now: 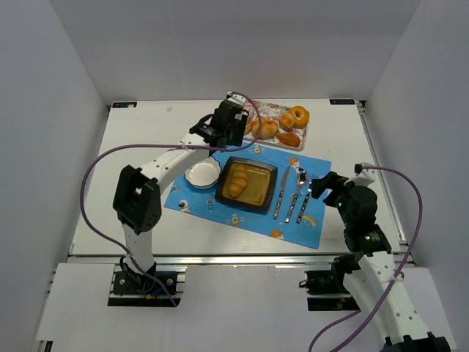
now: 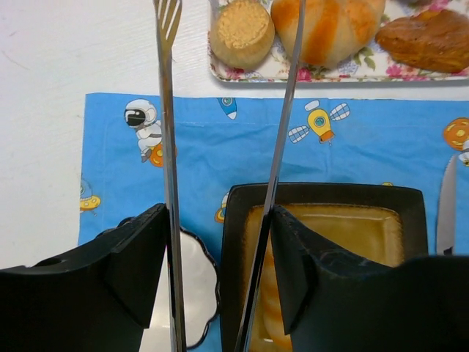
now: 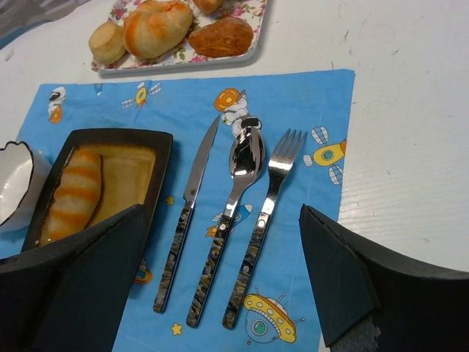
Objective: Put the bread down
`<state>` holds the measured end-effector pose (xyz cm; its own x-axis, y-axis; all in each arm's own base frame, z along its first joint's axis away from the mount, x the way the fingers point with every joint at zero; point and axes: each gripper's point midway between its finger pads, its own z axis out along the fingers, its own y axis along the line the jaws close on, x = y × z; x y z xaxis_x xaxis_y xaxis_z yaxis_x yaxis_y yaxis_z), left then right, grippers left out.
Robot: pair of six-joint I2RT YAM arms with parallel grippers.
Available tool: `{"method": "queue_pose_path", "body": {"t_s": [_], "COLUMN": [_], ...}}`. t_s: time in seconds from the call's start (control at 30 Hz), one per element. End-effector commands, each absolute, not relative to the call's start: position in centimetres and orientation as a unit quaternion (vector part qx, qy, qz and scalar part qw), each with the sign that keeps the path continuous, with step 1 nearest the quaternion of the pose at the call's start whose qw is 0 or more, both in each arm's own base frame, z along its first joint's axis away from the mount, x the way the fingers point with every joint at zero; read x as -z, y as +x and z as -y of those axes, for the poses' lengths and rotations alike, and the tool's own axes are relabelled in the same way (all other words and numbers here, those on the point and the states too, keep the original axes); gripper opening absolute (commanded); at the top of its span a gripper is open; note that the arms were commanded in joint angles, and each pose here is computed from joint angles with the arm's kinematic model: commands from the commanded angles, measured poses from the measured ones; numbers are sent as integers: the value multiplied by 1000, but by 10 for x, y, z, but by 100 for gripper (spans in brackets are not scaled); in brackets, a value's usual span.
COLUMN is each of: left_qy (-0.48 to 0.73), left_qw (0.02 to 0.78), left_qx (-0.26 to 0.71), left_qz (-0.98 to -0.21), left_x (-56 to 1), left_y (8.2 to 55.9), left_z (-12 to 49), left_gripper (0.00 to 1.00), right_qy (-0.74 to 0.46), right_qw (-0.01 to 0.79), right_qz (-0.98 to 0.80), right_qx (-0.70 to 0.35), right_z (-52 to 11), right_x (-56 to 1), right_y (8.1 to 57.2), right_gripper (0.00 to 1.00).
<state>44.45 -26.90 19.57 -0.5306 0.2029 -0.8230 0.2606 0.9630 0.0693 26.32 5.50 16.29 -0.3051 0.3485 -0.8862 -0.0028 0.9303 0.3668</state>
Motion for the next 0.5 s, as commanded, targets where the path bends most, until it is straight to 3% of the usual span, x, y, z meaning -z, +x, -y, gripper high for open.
{"method": "queue_pose_path", "body": {"t_s": [0.0,0.47], "left_qy": [154,157], "left_qw": [467,430], "left_qx": [39,11], "left_qz": [-870,-889], "left_x": [-206,-159], "left_y": [458,487], "left_z": [273,268], "left_gripper": [66,64], "right_qy": [109,116], "right_qw": [597,592], "right_qz": [-782,-786], "right_qx": [-144,-133], "right_z": [-52,-49], "right_x": [-172,-167], "right_y": [269,271], "right_gripper": [89,89]}}
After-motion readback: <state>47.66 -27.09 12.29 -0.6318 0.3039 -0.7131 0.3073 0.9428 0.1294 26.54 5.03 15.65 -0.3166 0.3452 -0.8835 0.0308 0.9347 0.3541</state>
